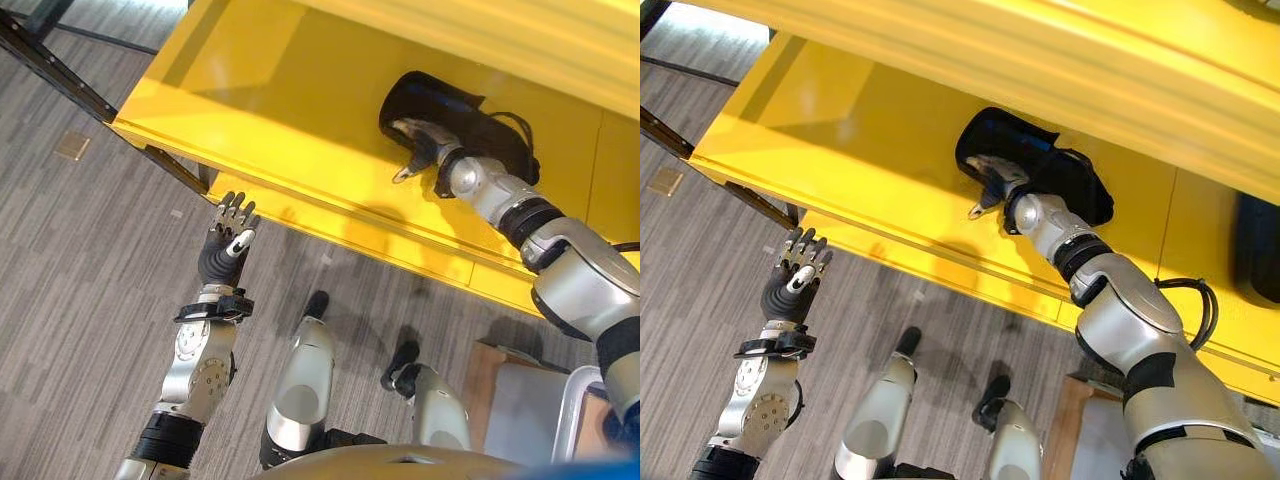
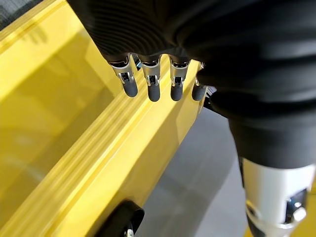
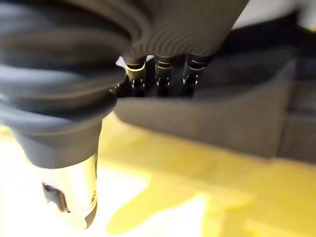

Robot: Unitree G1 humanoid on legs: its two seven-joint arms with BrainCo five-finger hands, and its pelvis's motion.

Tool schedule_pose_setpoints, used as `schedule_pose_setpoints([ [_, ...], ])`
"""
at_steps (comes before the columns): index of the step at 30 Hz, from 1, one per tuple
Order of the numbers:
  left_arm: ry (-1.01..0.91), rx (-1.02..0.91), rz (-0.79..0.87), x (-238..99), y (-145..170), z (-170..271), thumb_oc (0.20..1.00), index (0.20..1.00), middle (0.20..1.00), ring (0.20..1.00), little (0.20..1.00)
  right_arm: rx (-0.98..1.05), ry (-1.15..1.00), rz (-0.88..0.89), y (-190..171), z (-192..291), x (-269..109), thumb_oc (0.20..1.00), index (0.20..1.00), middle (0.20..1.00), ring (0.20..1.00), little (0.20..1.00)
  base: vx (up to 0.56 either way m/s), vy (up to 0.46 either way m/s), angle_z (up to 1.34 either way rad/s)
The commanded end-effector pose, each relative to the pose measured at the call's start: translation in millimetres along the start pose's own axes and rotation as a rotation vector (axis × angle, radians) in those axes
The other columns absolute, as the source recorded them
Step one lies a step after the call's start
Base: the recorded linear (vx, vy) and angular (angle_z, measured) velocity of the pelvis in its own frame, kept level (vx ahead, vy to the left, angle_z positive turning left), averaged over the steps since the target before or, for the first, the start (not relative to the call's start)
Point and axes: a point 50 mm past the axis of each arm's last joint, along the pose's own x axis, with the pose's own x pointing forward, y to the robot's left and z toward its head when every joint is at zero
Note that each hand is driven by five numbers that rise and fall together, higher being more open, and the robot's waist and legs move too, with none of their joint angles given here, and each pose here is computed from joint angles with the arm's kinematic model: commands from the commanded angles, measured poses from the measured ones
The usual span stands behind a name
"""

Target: Move parts from the plastic box to the shelf.

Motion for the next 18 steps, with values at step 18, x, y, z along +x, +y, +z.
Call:
schedule_pose_setpoints([
  [18,-0.15,0.051,-0.064,-6.3,-3.1,39.6,1.0,1.0,1.0,1.0,1.0,-0.822,-0.211,0.245,-26.6,5.3,-24.6,1.0,1.0,1.0,1.0,1.0,0.01,-0.008,0.04],
])
